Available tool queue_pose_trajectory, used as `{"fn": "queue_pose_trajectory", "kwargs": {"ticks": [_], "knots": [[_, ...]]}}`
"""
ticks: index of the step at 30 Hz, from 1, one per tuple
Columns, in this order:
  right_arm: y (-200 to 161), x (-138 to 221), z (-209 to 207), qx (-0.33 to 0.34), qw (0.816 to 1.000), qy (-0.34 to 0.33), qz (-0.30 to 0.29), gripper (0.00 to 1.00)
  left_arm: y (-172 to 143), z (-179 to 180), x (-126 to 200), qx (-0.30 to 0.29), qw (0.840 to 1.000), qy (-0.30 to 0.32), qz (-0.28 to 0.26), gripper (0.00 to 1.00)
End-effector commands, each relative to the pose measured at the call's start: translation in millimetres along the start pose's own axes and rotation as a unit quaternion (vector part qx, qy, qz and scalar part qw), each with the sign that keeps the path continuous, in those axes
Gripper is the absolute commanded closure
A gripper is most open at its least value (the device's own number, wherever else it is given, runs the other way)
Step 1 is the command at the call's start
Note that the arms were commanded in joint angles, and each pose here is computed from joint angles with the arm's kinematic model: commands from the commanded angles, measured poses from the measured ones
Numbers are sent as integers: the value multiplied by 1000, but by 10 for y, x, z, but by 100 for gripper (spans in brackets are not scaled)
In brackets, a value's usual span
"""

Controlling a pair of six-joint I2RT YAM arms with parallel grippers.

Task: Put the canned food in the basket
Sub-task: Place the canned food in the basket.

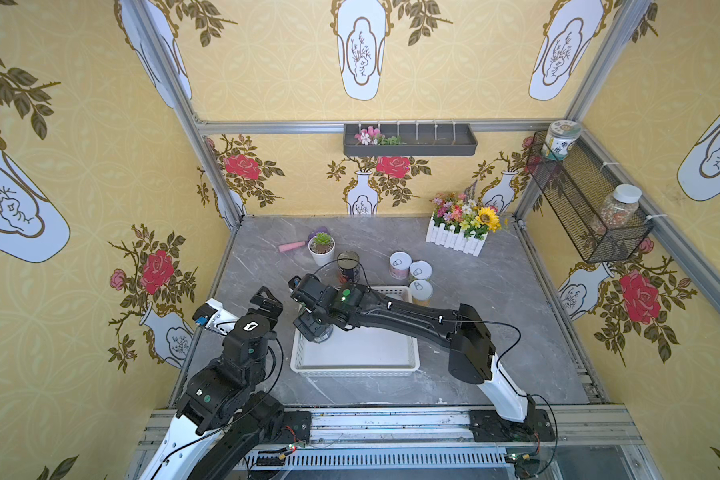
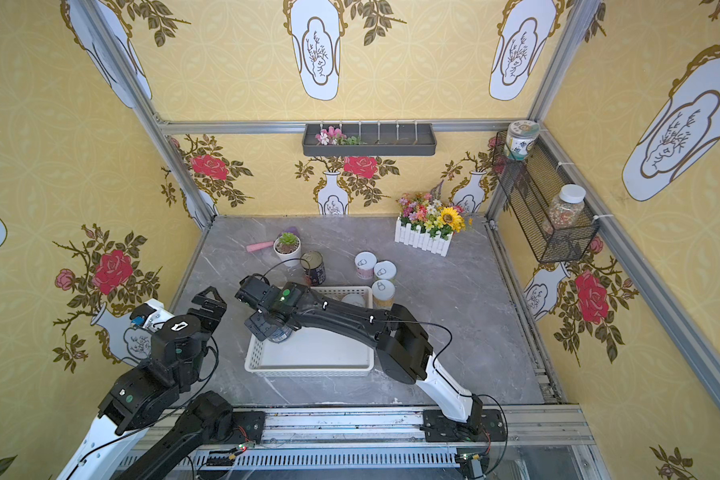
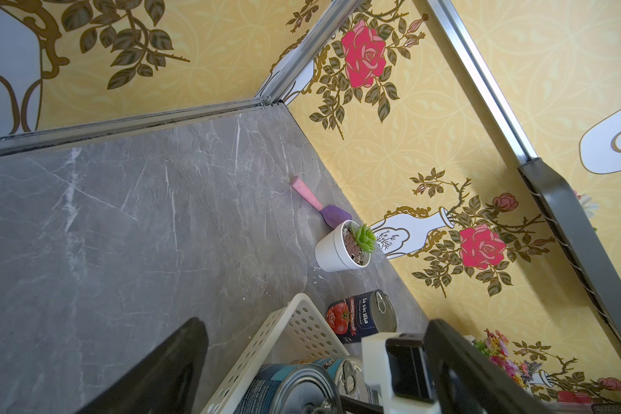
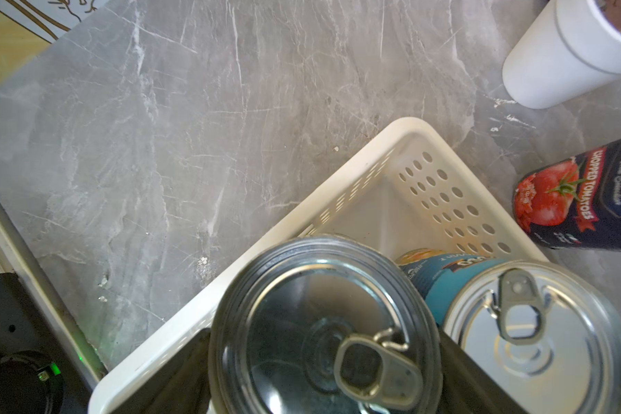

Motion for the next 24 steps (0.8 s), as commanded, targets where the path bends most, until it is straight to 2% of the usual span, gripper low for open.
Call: {"fn": "queue_pose_trajectory", "kwargs": {"ticks": [1,15,24], "knots": [[183,28,-51,-1,999,-10,-41,27,9,-41,3,2,1000,-11,-2,0],[79,-163,-155,-13,1000,-7,-22,24,1,-50,6,-1,1000,-14,0,0],[46,-216,-147,-10,1000,-6,-17,13,-4,-50,8,-2,1000,-15,2,0]]}}
Point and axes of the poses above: each gripper's point midway between its finger pads, its own x axis back along the fingers, its own z axis along the line the jaws close on, y = z × x, the point moved 5 cm from there along x, back along the fingers, and after that the axes turned 13 degrees about x, right-handed, at the moved point
